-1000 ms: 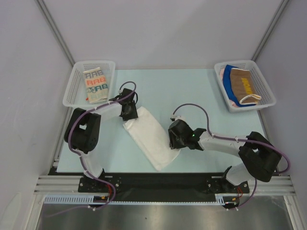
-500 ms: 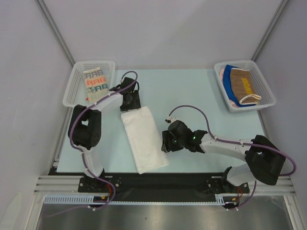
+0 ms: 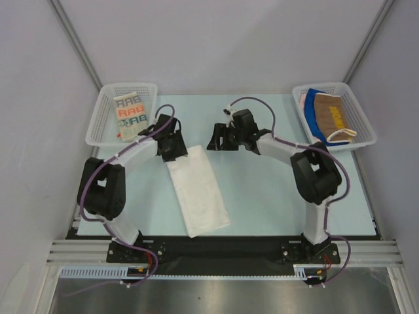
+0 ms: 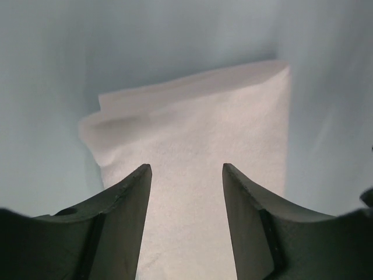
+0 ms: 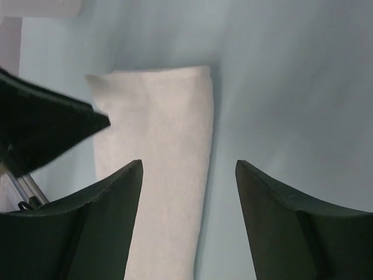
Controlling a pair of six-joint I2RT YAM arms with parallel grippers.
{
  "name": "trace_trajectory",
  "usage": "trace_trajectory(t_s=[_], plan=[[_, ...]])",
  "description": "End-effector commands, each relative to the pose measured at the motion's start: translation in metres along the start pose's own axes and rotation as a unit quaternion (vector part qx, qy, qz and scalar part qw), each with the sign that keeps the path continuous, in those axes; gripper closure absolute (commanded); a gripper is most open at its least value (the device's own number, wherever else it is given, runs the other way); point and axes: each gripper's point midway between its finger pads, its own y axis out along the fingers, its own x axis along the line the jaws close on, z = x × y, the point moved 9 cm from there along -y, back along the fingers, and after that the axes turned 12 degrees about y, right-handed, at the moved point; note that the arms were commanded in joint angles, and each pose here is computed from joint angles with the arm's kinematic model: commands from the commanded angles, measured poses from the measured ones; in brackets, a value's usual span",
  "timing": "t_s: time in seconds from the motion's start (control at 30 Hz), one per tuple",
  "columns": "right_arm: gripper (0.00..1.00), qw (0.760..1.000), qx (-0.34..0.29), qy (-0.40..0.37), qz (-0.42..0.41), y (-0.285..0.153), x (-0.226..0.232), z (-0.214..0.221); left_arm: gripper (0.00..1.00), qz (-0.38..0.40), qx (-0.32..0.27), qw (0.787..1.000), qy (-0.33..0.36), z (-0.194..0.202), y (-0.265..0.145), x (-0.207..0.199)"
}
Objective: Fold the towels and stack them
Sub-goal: Fold the towel
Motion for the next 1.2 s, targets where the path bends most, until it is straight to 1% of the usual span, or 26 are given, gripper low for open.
trace_trajectory(t_s=[0.0, 0.07, 0.1, 0.13, 0.2, 0.33, 0.4, 0.53, 0.7, 0.73, 0.77, 0.83, 0.87, 0.9, 0.93, 0.97, 1.03, 1.07, 1.13, 1.17], plan=[[0.29, 0.997, 0.035, -0.011, -0.062, 0.032, -0.002, -0.014, 0.43, 0.058, -0.010, 0.997, -0.043, 0.013, -0.002, -0.006], [0.29, 0.997, 0.045, -0.009, -0.065, 0.045, -0.006, -0.017, 0.43, 0.057, 0.004, 0.997, -0.054, 0.028, 0.005, -0.002], [0.28, 0.997, 0.060, -0.002, -0.056, 0.058, -0.017, -0.010, 0.44, 0.058, 0.003, 0.997, -0.060, 0.029, 0.007, -0.002], [0.28, 0.996, 0.058, -0.007, -0.062, 0.063, -0.013, -0.014, 0.44, 0.055, 0.006, 0.997, -0.061, 0.031, 0.008, 0.000], [0.27, 0.995, 0.076, -0.009, -0.066, 0.075, -0.017, -0.007, 0.44, 0.046, 0.011, 0.997, -0.067, 0.035, 0.011, 0.001], [0.26, 0.994, 0.088, -0.015, -0.070, 0.093, -0.014, -0.002, 0.46, 0.027, 0.023, 0.996, -0.087, 0.043, 0.017, 0.007], [0.26, 0.994, 0.087, -0.011, -0.065, 0.099, -0.015, -0.002, 0.48, 0.016, 0.031, 0.995, -0.097, 0.047, 0.020, 0.010], [0.27, 0.994, 0.089, -0.012, -0.062, 0.110, -0.015, -0.004, 0.49, 0.010, 0.033, 0.994, -0.102, 0.049, 0.019, 0.014], [0.31, 0.994, 0.088, -0.017, -0.069, 0.125, -0.011, -0.005, 0.49, 0.019, 0.036, 0.994, -0.102, 0.051, 0.020, 0.015], [0.33, 0.994, 0.083, -0.022, -0.074, 0.126, -0.007, -0.009, 0.49, 0.021, 0.037, 0.994, -0.102, 0.051, 0.021, 0.015], [0.38, 0.993, 0.086, -0.021, -0.075, 0.127, -0.008, -0.008, 0.48, 0.026, 0.040, 0.994, -0.101, 0.051, 0.021, 0.014], [0.44, 0.993, 0.086, -0.022, -0.079, 0.126, -0.008, -0.008, 0.49, 0.033, 0.041, 0.994, -0.093, 0.050, 0.021, 0.014], [0.51, 0.993, 0.085, -0.024, -0.079, 0.123, -0.007, -0.008, 0.49, 0.036, 0.035, 0.995, -0.088, 0.043, 0.019, 0.012], [0.63, 0.993, 0.084, -0.029, -0.077, 0.119, -0.010, -0.005, 0.48, 0.038, 0.031, 0.996, -0.077, 0.040, 0.016, 0.012], [0.63, 0.993, 0.080, -0.034, -0.079, 0.115, -0.008, -0.004, 0.46, 0.037, 0.026, 0.996, -0.073, 0.037, 0.012, 0.011], [0.71, 0.993, 0.076, -0.037, -0.079, 0.113, -0.010, -0.003, 0.45, 0.041, 0.010, 0.997, -0.067, 0.025, 0.007, 0.008], [0.74, 0.993, 0.049, -0.061, -0.088, 0.105, -0.003, -0.009, 0.42, 0.039, -0.005, 0.998, -0.045, 0.013, -0.002, 0.008], [0.77, 0.994, 0.052, -0.061, -0.080, 0.103, -0.009, -0.002, 0.41, 0.048, -0.027, 0.998, -0.033, -0.005, -0.010, 0.002], [0.80, 0.993, 0.026, -0.078, -0.085, 0.098, -0.005, -0.006, 0.38, 0.034, -0.036, 0.999, 0.007, -0.019, -0.019, 0.004], [0.80, 0.992, 0.018, -0.083, -0.091, 0.098, -0.007, -0.004, 0.37, 0.039, -0.056, 0.997, 0.023, -0.036, -0.025, -0.001]])
